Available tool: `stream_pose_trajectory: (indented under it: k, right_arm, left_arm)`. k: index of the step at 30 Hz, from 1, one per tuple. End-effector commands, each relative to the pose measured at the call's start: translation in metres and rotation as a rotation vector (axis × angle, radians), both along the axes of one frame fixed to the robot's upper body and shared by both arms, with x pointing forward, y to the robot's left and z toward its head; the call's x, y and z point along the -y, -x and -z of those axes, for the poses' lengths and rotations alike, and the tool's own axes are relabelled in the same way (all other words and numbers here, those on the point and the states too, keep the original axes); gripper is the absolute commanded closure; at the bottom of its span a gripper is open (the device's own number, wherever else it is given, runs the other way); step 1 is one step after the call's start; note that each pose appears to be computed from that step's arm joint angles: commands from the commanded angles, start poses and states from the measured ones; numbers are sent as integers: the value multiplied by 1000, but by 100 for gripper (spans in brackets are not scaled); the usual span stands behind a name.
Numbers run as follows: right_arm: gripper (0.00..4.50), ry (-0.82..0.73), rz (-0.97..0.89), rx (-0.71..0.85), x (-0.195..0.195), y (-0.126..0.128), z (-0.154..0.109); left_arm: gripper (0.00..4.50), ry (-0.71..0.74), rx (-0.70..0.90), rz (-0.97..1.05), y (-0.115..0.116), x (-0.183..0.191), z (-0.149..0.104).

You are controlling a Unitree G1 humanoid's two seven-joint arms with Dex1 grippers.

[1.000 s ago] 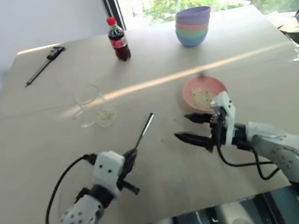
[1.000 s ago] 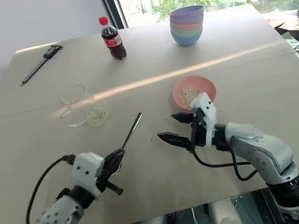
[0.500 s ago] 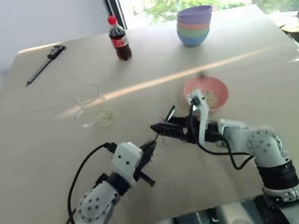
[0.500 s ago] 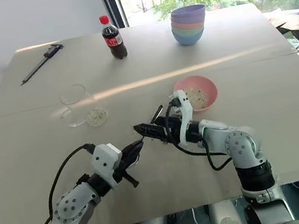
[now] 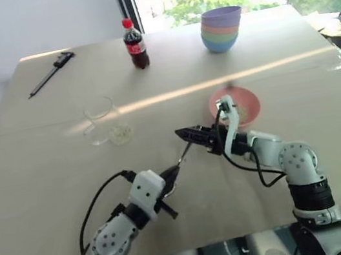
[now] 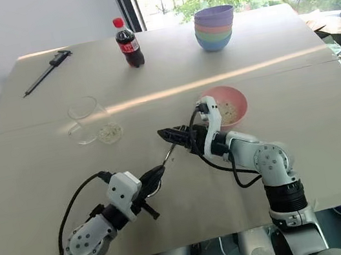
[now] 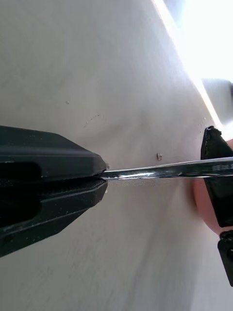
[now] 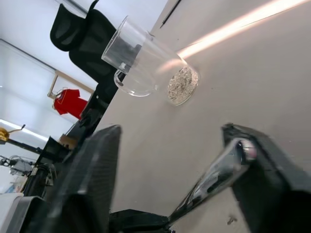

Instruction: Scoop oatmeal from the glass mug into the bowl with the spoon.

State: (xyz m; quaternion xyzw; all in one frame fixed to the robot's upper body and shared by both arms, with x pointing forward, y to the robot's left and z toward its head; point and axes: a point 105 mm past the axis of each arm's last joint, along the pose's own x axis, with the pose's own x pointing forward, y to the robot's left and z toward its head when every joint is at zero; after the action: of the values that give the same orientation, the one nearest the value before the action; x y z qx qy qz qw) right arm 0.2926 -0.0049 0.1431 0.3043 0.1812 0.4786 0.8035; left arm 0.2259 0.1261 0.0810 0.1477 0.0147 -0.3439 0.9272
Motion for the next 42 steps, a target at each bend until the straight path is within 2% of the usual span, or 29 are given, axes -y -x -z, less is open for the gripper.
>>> stream_pose_trajectory:
  k: [1, 4, 18, 19, 20, 23, 27, 32, 37, 42]
  right_arm:
    - [304, -21, -43, 34, -3, 7, -9]
    - [449, -21, -41, 29, -3, 6, -9]
    - [449, -5, -27, 20, -1, 3, -6]
    - [450, -6, -26, 21, -1, 2, -7]
    - [450, -11, -25, 20, -1, 2, -8]
    - [450, -23, -19, 17, -1, 0, -10]
    - [450, -33, -14, 14, 0, -2, -14]
    - [450, -30, 15, 7, 6, -9, -19]
    - [450, -52, 54, -5, 7, -18, -30]
    - [450, -51, 60, 10, 7, -22, -38]
  left_arm:
    - [450, 6, 43, 8, 0, 0, -8]
    - [450, 8, 50, 5, -1, 0, -10]
    - [450, 20, 7, -51, -1, -6, -9]
    - [384, 20, 8, -54, -1, -6, -10]
    - [354, 25, 21, -67, -1, -8, -12]
    - [221, 46, 43, -99, -2, -15, -17]
    - [221, 101, 81, -203, -5, -34, -31]
    - [221, 138, 227, -520, -17, -85, -60]
    - [221, 94, 340, -776, -27, -126, -73]
    - [221, -10, 347, -803, -43, -137, -68]
